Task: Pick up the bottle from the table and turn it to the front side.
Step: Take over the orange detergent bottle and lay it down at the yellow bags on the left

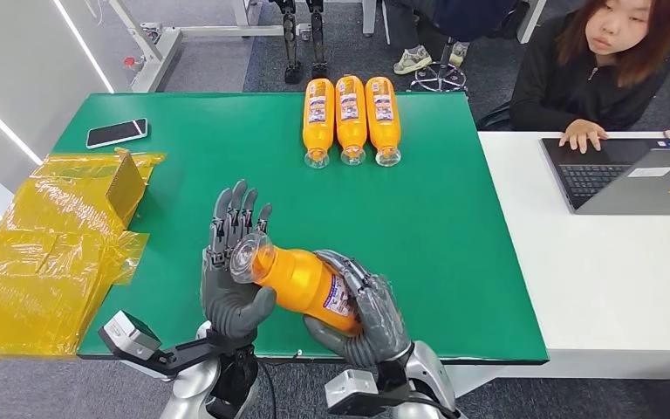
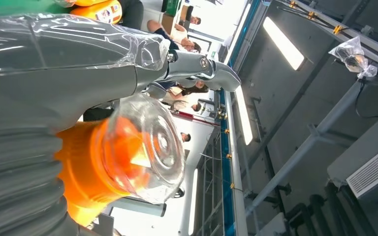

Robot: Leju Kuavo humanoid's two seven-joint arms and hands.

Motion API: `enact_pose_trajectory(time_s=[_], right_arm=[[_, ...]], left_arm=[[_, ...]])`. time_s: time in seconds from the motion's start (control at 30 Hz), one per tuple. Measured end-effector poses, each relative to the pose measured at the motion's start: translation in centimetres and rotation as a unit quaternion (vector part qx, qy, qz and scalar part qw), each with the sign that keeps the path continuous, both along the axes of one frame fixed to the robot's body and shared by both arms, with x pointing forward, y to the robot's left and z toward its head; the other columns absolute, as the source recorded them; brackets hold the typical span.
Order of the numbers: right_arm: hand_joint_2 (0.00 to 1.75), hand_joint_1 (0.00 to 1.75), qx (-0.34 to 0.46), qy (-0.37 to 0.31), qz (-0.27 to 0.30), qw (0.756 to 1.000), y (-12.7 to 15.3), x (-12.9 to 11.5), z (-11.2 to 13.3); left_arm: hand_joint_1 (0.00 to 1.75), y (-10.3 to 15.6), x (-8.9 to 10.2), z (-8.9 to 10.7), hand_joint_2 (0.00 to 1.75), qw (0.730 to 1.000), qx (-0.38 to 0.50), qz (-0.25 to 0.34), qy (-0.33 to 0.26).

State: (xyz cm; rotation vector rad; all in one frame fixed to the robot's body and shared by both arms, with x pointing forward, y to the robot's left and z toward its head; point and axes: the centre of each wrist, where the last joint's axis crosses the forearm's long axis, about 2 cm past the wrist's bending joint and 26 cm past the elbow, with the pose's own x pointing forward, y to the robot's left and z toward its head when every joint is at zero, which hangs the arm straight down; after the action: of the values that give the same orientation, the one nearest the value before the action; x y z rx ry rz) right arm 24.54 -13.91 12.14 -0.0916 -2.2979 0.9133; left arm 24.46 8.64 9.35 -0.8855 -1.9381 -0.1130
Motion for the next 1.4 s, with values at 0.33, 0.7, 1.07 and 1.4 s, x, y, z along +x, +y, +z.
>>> enact_pose_trajectory(time_s=[0.33, 0.7, 1.07, 1.4], right_arm=[[1.75, 1.75, 0.001, 0.006, 0.005, 1.0, 1.1, -0.1, 0.0], [1.75, 1.75, 0.031, 0.015, 0.036, 0.999, 2.5, 0.2, 1.8], [1.75, 1.75, 0.062, 0.024, 0.06, 0.996, 3.2, 0.1, 3.1], [1.75, 1.18, 0.063, 0.033, 0.064, 0.995, 3.2, 0.0, 3.1]], left_arm=[[0.0, 0.1, 0.3, 0.2, 1.75, 1.0, -0.005, -0.004, -0.003], [0.45, 0.0, 0.9, 0.7, 1.75, 1.0, -0.008, -0.009, -0.012], [1.38, 0.0, 1.1, 0.8, 1.75, 1.0, -0.006, -0.018, -0.015], [1.7, -0.1, 1.2, 0.8, 1.75, 1.0, -0.008, -0.025, -0.015]])
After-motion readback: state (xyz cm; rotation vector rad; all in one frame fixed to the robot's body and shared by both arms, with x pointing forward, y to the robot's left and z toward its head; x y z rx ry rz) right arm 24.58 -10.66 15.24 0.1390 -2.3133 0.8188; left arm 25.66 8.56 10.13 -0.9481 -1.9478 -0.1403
